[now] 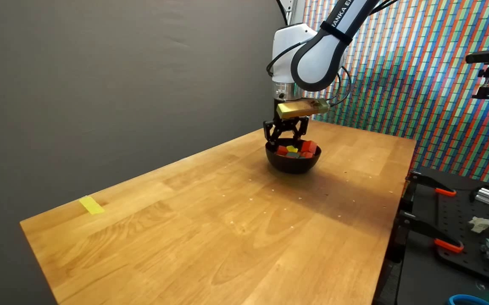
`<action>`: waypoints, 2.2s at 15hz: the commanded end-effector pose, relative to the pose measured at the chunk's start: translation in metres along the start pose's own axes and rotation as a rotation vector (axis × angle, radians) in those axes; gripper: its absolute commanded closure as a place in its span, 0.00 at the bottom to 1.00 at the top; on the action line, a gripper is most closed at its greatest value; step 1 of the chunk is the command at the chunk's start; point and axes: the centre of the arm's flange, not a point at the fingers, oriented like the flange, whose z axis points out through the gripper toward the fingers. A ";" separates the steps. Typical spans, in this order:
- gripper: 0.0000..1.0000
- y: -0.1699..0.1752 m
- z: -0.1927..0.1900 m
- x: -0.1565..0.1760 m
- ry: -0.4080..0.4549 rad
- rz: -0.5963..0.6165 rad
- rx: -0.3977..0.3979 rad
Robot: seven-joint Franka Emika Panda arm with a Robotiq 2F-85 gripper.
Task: Remove the cubes from the bowl
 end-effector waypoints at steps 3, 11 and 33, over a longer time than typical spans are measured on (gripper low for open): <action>0.46 -0.010 0.004 0.011 -0.018 0.013 0.009; 1.00 -0.015 -0.013 0.013 -0.024 0.020 0.034; 0.53 -0.017 0.022 0.000 -0.175 0.040 0.000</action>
